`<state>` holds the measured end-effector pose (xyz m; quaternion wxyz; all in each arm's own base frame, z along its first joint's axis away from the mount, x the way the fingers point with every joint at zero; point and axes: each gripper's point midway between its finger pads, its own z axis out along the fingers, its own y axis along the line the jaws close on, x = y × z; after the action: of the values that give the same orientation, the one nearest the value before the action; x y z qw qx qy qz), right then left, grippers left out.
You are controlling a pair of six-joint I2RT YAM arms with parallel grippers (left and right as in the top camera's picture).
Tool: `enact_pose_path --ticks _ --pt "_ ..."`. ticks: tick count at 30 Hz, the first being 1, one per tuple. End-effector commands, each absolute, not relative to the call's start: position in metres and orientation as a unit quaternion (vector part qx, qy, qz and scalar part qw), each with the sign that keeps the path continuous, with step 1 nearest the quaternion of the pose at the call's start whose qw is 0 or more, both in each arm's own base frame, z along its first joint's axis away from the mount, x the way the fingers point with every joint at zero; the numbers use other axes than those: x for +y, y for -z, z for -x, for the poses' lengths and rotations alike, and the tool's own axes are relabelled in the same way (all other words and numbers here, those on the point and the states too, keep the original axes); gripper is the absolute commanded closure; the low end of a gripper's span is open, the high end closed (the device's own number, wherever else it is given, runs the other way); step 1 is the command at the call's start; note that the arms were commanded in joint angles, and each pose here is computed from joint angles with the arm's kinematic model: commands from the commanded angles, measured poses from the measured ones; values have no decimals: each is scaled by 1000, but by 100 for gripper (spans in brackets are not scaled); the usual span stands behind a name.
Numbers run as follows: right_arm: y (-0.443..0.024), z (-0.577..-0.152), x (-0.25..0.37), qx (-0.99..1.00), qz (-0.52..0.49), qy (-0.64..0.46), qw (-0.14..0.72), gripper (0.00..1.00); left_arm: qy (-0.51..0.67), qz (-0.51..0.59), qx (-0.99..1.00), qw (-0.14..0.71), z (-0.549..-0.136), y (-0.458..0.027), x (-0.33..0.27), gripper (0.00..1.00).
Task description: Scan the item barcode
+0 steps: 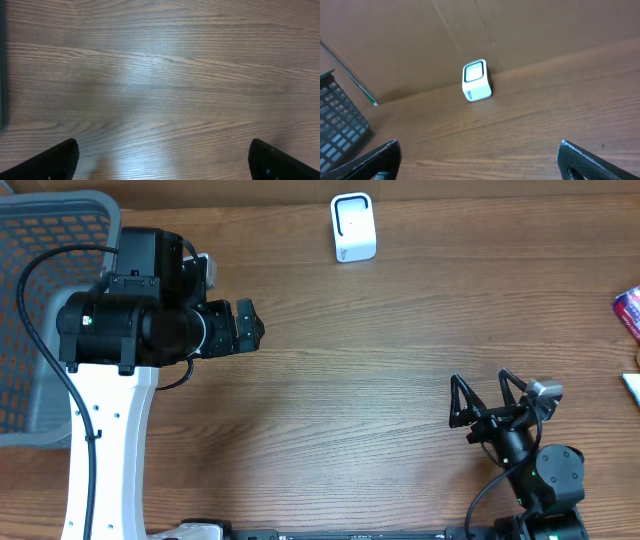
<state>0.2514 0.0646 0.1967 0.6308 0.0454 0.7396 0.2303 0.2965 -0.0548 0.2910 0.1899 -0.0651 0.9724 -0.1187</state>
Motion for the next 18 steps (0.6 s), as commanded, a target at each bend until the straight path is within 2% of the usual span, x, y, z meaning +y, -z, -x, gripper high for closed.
enact_pose_path --ticks 1,10,18 --pt "-197 -253 60 719 -48 -222 657 0 116 61 972 193 -297 -292 -54 0" --pt "-211 -244 52 673 -51 -216 706 0 116 61 972 193 -297 -292 -54 0" --pt "-208 -245 42 670 -71 -198 712 0 116 61 972 193 -297 -292 -54 0"
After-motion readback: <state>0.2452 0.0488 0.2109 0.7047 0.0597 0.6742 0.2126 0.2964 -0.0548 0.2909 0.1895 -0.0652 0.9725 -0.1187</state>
